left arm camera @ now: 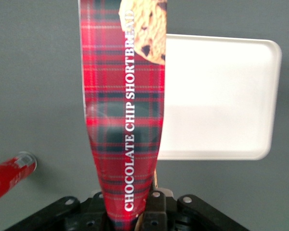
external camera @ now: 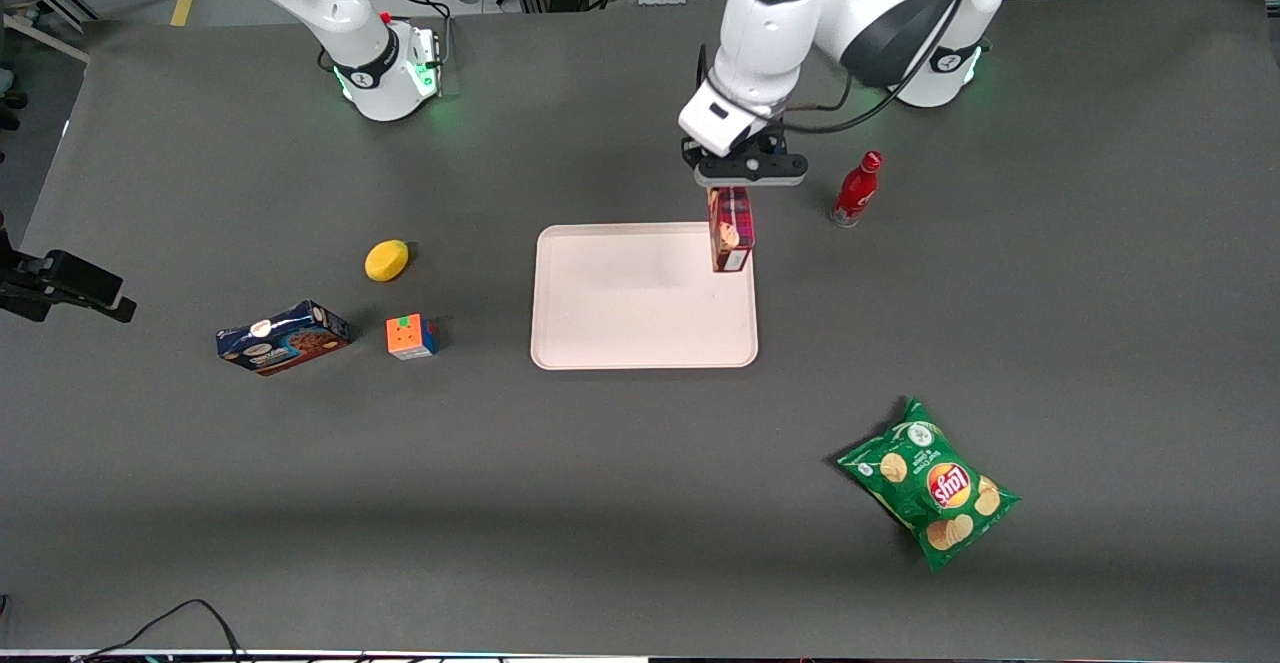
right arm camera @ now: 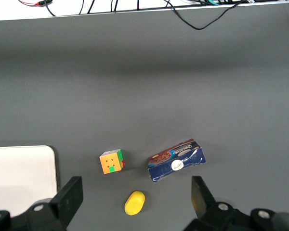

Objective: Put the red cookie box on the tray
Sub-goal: 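Carry the upright cookie box over the white tray, then lower the cookie box and lay it flat on the tray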

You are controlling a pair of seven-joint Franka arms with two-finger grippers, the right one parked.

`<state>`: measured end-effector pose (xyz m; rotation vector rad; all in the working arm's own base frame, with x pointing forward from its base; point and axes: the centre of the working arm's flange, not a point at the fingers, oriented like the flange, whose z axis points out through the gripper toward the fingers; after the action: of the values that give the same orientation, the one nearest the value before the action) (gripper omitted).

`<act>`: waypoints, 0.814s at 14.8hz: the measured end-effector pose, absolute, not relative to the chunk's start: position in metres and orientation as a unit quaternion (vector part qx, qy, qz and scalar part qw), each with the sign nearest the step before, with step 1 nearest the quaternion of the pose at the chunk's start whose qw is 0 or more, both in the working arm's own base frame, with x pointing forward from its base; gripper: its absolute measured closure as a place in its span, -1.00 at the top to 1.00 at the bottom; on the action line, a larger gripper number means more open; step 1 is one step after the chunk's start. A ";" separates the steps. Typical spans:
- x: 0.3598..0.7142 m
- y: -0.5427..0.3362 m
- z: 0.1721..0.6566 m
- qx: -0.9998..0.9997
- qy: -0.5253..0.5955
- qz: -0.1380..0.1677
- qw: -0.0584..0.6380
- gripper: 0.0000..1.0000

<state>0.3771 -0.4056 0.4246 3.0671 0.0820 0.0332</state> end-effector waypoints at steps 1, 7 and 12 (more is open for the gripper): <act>0.376 -0.409 0.407 0.999 0.030 0.018 0.028 -0.55; 0.389 -0.423 0.306 0.998 0.049 0.041 0.015 -0.55; 0.392 -0.423 0.259 0.998 0.040 0.044 0.001 -0.55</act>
<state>0.3923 -0.4230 0.2595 3.1342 0.1244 0.1382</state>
